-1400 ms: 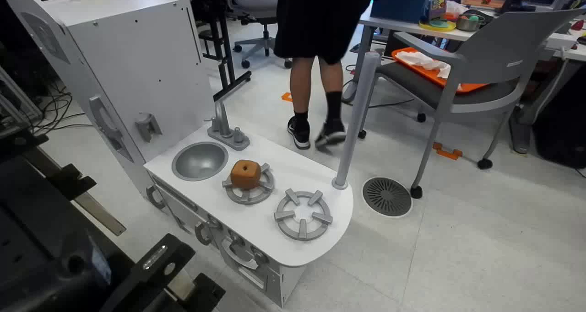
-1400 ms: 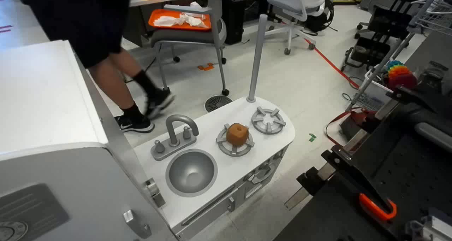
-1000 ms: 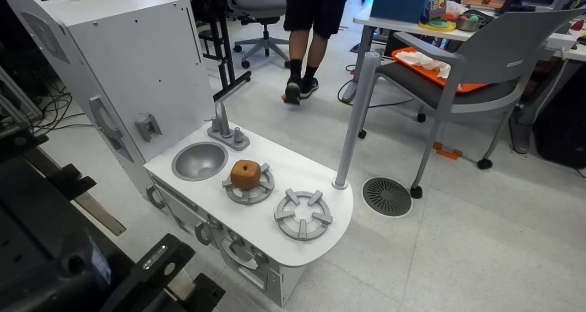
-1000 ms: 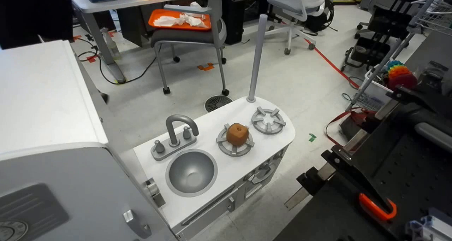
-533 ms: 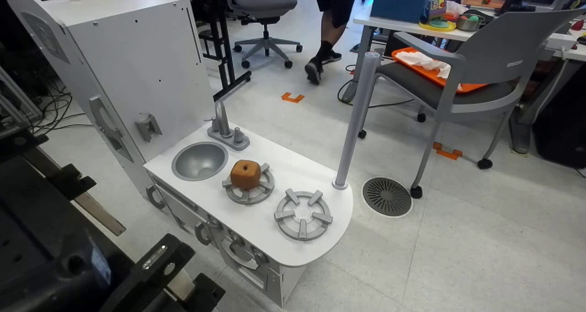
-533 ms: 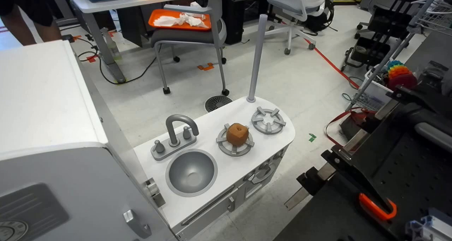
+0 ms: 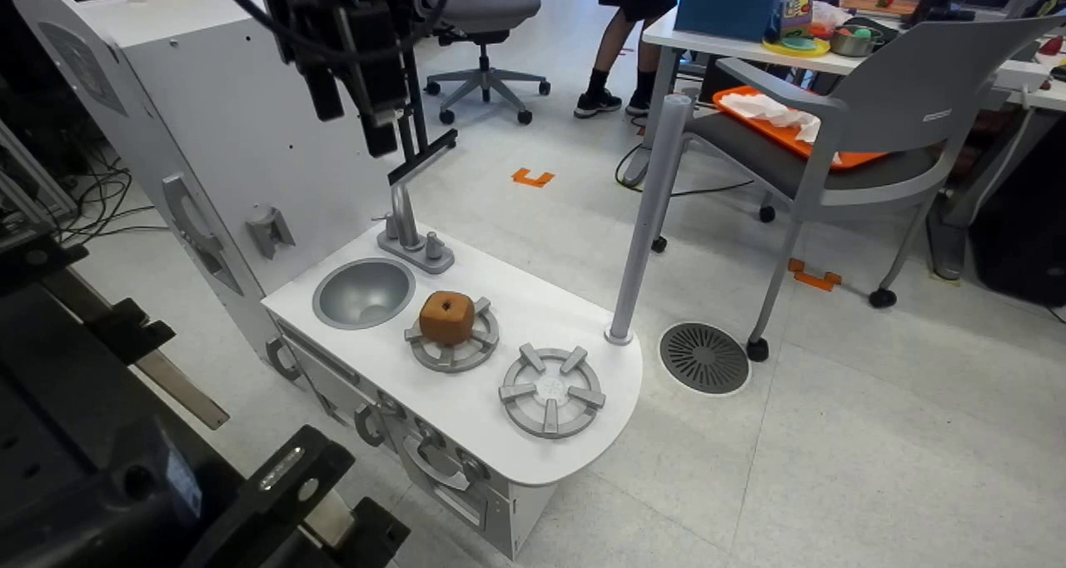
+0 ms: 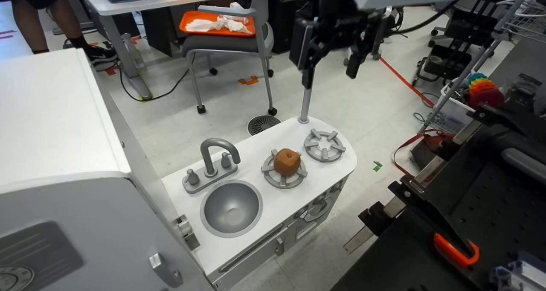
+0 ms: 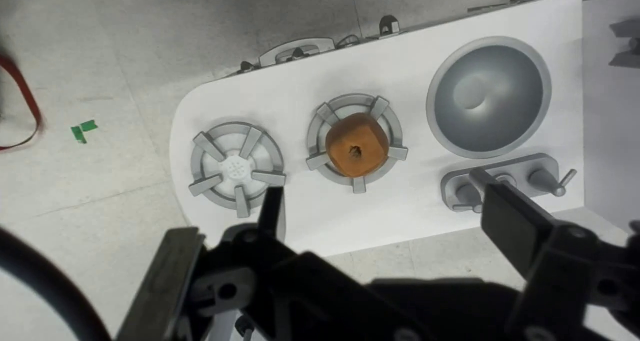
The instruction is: Put the brown object in the sink.
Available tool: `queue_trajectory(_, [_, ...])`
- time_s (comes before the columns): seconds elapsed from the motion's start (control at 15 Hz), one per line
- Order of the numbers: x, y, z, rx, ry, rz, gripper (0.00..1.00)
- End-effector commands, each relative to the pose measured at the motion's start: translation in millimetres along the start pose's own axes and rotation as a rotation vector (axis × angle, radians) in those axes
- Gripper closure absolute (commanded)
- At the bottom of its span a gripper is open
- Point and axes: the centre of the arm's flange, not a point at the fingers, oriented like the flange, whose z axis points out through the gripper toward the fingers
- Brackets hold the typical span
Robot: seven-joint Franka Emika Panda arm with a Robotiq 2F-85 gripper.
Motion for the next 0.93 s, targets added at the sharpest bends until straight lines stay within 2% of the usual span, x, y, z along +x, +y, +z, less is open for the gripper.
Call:
queue_trajectory(0.0, [48, -22, 80, 0.031, 0.012, -0.004, 0.00])
queue_trajectory(0.33, [62, -30, 179, 0.020, -0.025, -0.091, 0.00])
queue_trajectory(0.4, [66, -31, 199, -0.003, -0.045, -0.109, 0.00])
queue_trajectory(0.6, [76, -42, 239, -0.009, -0.022, -0.183, 0.00])
queue_trajectory(0.87, [85, -55, 282, -0.065, -0.025, -0.228, 0.00])
